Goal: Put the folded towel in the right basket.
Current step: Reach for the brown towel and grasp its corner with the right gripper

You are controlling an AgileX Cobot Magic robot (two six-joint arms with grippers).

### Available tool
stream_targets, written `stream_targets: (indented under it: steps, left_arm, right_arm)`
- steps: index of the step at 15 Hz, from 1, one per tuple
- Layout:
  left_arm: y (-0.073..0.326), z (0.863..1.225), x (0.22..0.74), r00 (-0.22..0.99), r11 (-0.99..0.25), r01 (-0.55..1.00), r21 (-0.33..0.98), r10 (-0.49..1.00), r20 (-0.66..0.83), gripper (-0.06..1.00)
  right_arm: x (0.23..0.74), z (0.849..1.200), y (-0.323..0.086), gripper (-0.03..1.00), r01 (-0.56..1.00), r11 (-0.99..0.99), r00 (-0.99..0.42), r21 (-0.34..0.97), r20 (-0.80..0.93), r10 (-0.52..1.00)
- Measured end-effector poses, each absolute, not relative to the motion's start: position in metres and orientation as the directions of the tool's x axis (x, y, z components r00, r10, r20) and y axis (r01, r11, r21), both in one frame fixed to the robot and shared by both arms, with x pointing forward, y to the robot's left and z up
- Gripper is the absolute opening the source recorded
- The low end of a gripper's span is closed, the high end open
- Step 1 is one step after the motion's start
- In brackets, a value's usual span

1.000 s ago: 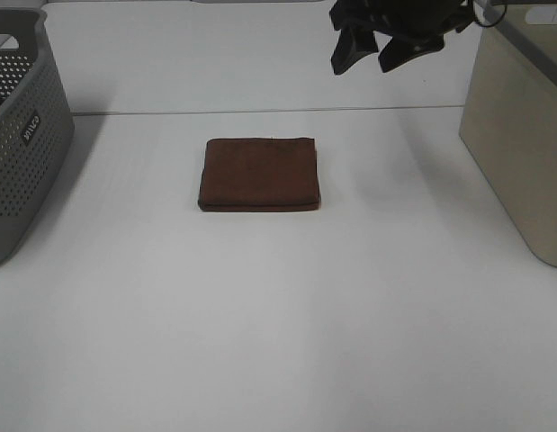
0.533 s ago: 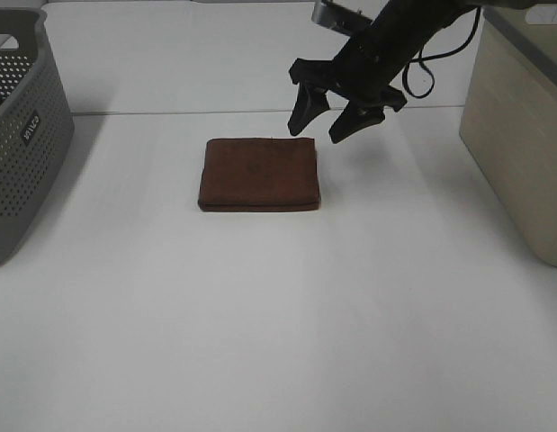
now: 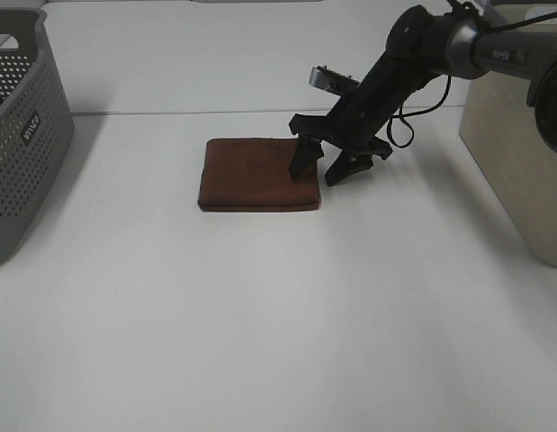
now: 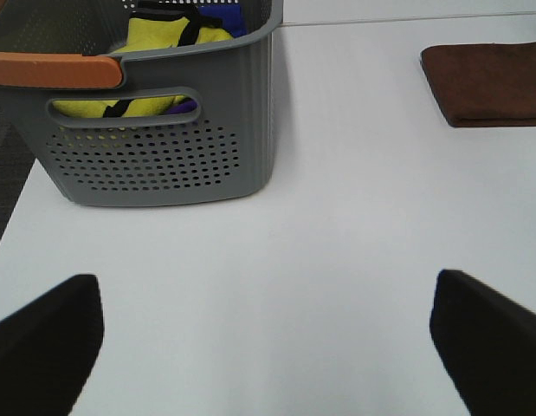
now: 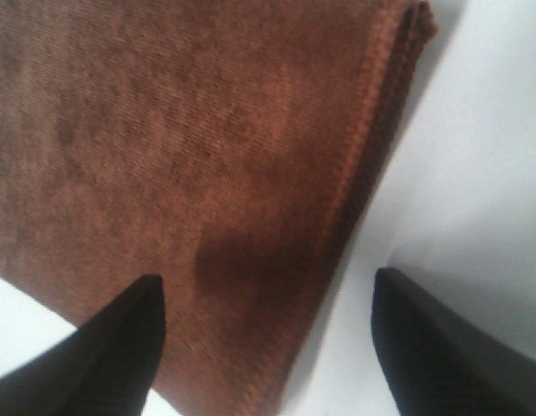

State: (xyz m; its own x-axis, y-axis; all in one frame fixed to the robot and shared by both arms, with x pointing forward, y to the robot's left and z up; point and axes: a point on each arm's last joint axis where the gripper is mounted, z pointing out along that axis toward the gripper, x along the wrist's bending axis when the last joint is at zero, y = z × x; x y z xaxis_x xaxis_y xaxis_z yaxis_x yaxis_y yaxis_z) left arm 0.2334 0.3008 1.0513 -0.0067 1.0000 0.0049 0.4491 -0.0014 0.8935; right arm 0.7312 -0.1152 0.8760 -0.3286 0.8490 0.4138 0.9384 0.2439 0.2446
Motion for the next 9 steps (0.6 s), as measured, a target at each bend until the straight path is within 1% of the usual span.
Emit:
stream_targets:
  steps: [5, 7, 9]
  left_arm:
    - [0.301, 1.051, 0.233, -0.007, -0.001, 0.449, 0.893, 1.000, 0.005, 0.97]
    - [0.301, 1.051, 0.233, -0.007, -0.001, 0.449, 0.893, 1.000, 0.005, 0.97]
    - [0.301, 1.051, 0.233, -0.007, -0.001, 0.449, 0.893, 1.000, 0.005, 0.97]
  right_arm:
    - [0.739, 0.872, -0.129, 0.66, 0.951, 0.188, -0.283, 0.246, 0.445, 0.850]
    - [0.739, 0.868, -0.126, 0.66, 0.955, 0.169, -0.273, 0.245, 0.497, 0.824]
    - [0.738, 0.864, -0.118, 0.61, 0.956, 0.164, -0.274, 0.243, 0.543, 0.794]
